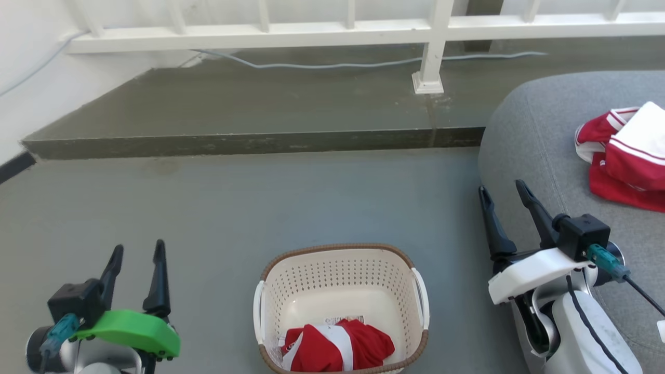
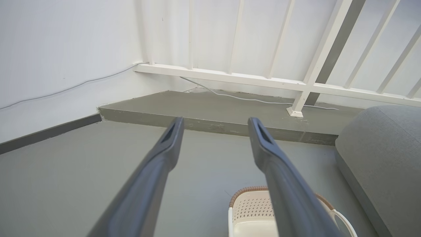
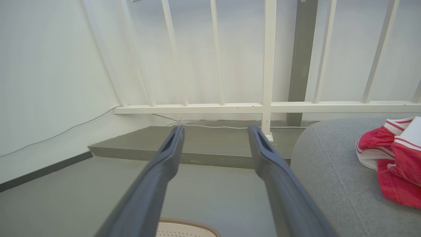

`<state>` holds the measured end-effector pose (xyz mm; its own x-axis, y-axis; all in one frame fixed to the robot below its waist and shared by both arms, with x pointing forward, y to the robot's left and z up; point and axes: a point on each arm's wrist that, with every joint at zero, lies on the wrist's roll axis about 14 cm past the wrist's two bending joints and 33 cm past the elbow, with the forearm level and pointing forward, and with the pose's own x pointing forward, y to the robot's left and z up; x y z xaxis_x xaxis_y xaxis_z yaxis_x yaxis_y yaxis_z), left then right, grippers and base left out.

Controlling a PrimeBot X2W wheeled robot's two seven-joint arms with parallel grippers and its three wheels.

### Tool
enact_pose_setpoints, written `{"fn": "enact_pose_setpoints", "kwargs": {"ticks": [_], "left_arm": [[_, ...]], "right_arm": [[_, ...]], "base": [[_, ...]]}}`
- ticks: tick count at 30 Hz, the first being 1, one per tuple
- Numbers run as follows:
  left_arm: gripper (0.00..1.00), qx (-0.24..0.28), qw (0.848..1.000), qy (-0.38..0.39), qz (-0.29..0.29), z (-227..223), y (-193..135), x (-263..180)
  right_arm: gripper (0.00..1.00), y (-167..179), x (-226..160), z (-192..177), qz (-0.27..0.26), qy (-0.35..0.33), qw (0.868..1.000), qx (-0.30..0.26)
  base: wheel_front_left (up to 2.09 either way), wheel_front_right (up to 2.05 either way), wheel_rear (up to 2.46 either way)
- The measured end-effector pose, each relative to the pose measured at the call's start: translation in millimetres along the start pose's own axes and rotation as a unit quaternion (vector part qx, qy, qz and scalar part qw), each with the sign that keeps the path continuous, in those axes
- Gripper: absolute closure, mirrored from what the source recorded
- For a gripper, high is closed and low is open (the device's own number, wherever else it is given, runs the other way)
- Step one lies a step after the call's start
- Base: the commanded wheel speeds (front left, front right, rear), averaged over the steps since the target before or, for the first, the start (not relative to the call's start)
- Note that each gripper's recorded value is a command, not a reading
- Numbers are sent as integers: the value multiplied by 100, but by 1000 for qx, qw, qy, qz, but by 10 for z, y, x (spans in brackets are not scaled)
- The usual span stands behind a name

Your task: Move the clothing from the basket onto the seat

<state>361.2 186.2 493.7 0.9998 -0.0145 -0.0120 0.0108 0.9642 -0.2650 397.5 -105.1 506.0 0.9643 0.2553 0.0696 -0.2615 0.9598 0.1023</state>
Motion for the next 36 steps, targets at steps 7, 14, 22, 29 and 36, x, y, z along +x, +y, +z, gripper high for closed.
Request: {"fn": "enact_pose_setpoints", "kwargs": {"ticks": [7,14,22,29,36], "left_arm": [[0,14,1000,-16,19,91,137,-117],[0,16,1000,-21,12,106,78,-119],[0,13,1000,-22,9,105,38,-137],[0,19,999,-29,8,130,15,-124],[0,20,1000,-22,9,82,18,-154]], "right_arm": [[0,41,-75,58,-4,-10,1000,0],[0,-49,-171,67,-27,-12,1000,5],[0,-81,-221,97,-36,-18,999,6],[0,-101,-253,96,-44,-18,999,9],[0,-104,-279,85,-46,-17,999,12]], "base": [[0,0,0],[0,0,0],[0,0,0],[0,0,0],[0,0,0]]}}
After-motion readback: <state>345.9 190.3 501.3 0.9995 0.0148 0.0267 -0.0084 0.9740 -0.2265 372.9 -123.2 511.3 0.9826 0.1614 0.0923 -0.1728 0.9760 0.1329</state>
